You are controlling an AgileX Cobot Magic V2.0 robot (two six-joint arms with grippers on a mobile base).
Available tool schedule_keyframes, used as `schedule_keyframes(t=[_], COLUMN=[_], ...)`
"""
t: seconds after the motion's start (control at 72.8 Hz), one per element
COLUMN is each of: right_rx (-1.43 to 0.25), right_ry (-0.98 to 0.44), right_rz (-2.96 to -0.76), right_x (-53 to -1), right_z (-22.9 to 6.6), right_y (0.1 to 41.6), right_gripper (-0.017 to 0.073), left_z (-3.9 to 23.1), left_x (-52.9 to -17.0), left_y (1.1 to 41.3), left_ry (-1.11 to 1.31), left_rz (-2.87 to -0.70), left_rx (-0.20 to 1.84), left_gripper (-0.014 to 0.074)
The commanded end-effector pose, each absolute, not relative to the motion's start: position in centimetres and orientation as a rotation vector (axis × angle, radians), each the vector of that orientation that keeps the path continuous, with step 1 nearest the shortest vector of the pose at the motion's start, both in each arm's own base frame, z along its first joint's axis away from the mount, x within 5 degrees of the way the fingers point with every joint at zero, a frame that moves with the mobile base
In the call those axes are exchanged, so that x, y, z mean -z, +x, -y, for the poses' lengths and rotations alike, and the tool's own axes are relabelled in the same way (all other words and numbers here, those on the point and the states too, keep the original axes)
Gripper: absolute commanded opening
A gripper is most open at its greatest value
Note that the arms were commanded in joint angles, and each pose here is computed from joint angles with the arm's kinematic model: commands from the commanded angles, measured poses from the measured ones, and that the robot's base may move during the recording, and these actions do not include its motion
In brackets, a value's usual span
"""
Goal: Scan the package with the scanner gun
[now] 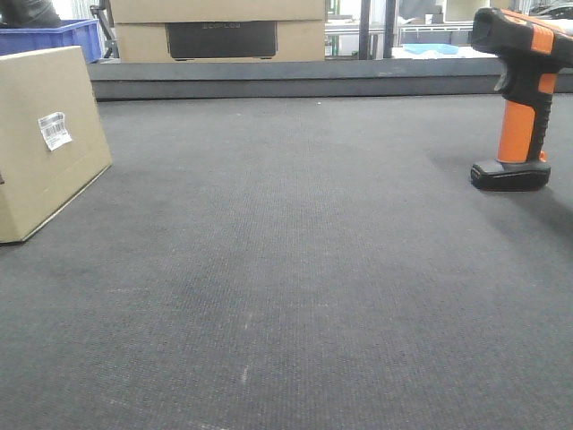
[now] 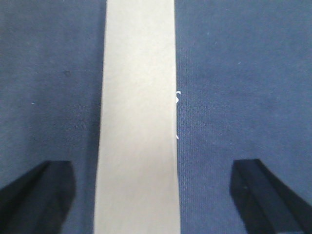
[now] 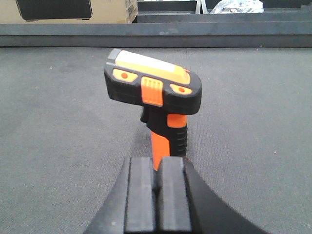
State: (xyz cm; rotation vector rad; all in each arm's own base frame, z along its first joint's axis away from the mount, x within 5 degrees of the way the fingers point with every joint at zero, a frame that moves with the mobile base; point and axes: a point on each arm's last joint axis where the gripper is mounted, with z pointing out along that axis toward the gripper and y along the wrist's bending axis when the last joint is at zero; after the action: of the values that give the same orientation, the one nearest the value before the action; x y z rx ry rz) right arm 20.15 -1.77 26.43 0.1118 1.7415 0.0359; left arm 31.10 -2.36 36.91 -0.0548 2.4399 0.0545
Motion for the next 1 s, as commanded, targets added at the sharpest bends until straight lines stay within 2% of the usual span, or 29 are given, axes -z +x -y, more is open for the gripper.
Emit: schedule_keyframes(t=[0.0, 0.22, 0.412, 0.742, 0.865, 0.989], right_rx=[-0.028, -0.030, -0.022, 0.006, 0.015, 0.015], right_ry=[0.101, 0.111, 0.108, 0.116, 0.108, 0.108], right_rz=[-1.737, -1.758, -1.720, -1.669, -1.636, -1.633], right_x=[-26.5, -26.4, -27.3, -29.1, -29.2, -28.1], right_z=[1.8, 1.8, 1.7, 1.6, 1.5, 1.3], right_y=[20.0, 19.9, 19.0, 16.6, 15.3, 13.9], right_gripper=[-0.0168, -0.0168, -0.0168, -0.0168, -0.0168, -0.0168], left_z=[2.1, 1.8, 1.8, 2.1, 1.9, 1.3], left_x=[-38.4, -40.9, -41.6, -36.6, -33.7, -33.0], left_y=[29.6, 27.1, 24.9, 19.0, 16.9, 16.0], left_ry=[-0.073, -0.079, -0.052, 0.040, 0.058, 0.020], left_rz=[-2.413, -2.331, -2.137, -1.653, -1.668, -1.681], left_rx=[-0.050, -0.036, 0.008, 0.126, 0.118, 0.105], left_gripper=[0.0363, -0.0113, -0.0111, -0.0111, -0.0111, -0.0111])
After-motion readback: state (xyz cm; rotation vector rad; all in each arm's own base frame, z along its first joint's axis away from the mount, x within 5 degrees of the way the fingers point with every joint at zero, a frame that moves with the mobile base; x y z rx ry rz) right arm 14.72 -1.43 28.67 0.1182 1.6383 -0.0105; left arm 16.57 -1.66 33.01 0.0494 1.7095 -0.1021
